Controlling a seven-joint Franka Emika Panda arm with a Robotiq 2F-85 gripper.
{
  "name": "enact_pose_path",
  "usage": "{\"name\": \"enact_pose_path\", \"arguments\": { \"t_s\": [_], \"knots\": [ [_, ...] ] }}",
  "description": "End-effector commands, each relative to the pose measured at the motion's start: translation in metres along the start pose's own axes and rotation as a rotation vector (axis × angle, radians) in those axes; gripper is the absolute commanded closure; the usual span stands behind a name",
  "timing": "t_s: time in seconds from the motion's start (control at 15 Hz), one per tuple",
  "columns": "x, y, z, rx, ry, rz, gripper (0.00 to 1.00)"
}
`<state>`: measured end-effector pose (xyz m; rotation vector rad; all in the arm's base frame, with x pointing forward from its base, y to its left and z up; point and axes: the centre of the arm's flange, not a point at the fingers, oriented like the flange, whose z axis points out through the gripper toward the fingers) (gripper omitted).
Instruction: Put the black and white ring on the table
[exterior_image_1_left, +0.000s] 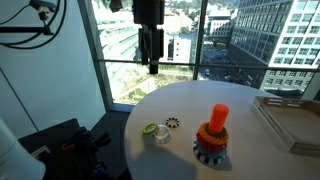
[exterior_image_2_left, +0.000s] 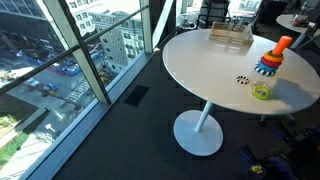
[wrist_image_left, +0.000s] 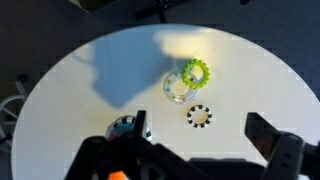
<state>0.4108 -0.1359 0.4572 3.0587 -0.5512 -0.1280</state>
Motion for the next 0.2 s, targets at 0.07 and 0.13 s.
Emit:
{"name": "enact_pose_path", "arguments": {
  "t_s": [0.07,0.13],
  "knots": [
    [0.0000,0.0003,0.0004,0.000,-0.001,0.001,0.00],
    [0.0000,0.0004,0.0005,0.000,-0.001,0.001,0.00]
  ]
}}
